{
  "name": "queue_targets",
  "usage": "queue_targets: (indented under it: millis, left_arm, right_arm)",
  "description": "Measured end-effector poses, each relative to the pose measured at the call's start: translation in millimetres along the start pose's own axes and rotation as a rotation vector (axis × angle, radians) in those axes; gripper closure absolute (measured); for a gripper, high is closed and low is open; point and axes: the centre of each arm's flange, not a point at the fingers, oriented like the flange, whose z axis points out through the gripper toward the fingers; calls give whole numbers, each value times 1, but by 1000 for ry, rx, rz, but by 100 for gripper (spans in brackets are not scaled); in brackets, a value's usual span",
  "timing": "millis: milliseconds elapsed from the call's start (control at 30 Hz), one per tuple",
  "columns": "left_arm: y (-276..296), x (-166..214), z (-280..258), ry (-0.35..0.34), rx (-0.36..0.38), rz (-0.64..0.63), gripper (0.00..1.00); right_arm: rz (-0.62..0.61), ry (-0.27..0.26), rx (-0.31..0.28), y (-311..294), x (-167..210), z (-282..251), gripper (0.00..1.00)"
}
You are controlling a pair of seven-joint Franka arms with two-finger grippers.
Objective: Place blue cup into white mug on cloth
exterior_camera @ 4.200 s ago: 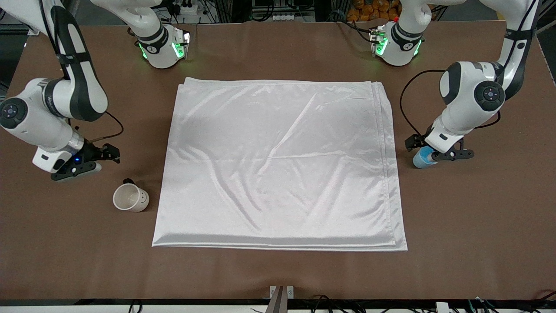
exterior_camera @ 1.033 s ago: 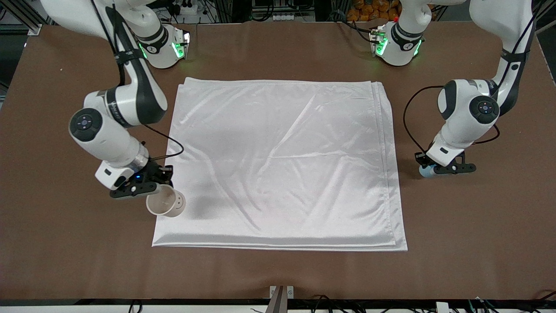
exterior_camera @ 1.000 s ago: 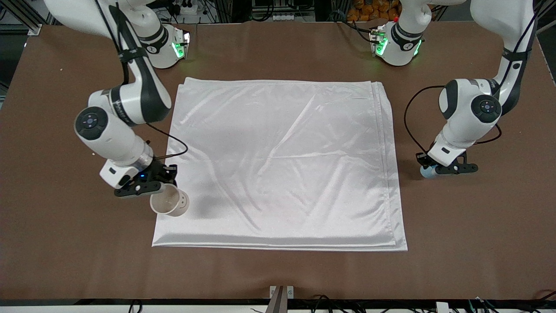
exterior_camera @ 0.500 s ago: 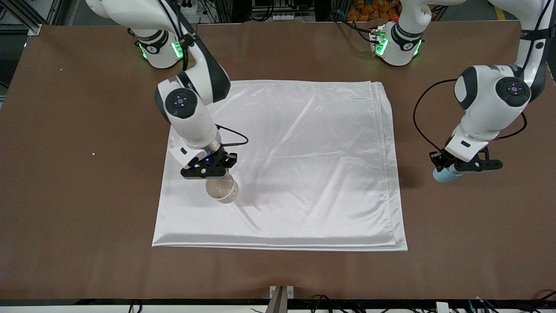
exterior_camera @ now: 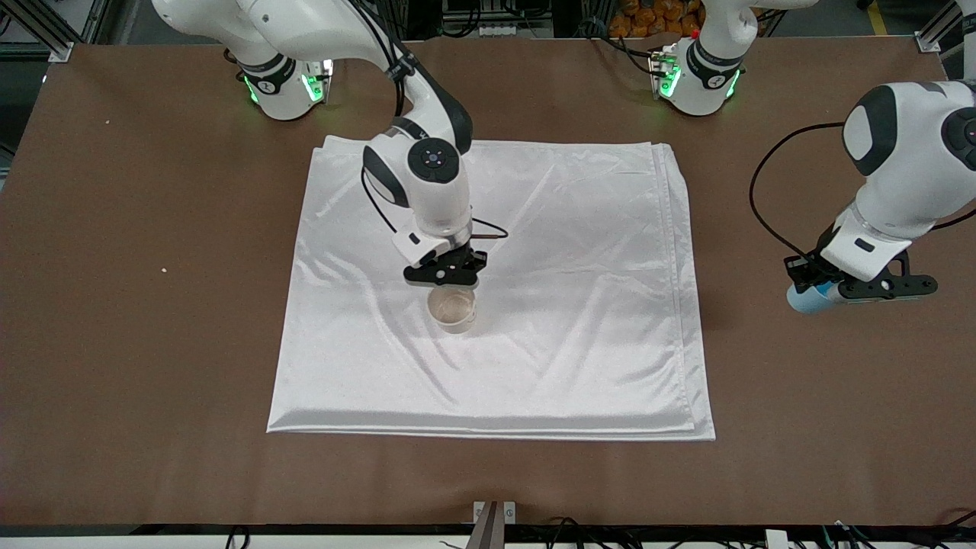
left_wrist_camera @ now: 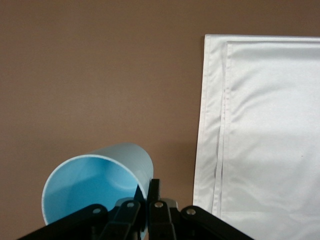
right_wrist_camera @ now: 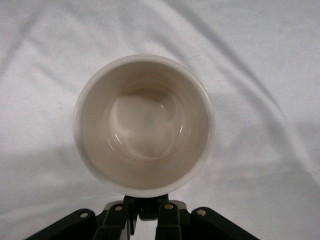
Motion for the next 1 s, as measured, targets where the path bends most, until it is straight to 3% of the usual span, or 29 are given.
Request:
queue_targets:
  millis: [333,833,900,1000]
  left_arm:
    - [4,9,-43,-59,8,40,96]
    - [12,6,-86,-116,10,69,96]
    - [14,5,-90,-116,8,78,96]
    - [15,2,-95,-119,7,88,96]
  right_arm:
    - [-2,-11,-27,-31,-33,34,81]
    - [-3,-2,-5,-44,-33,41,81]
    - [-2,-1,-4,-44,-32,41,77]
    - [-1,3,1,-46,-31,38,59]
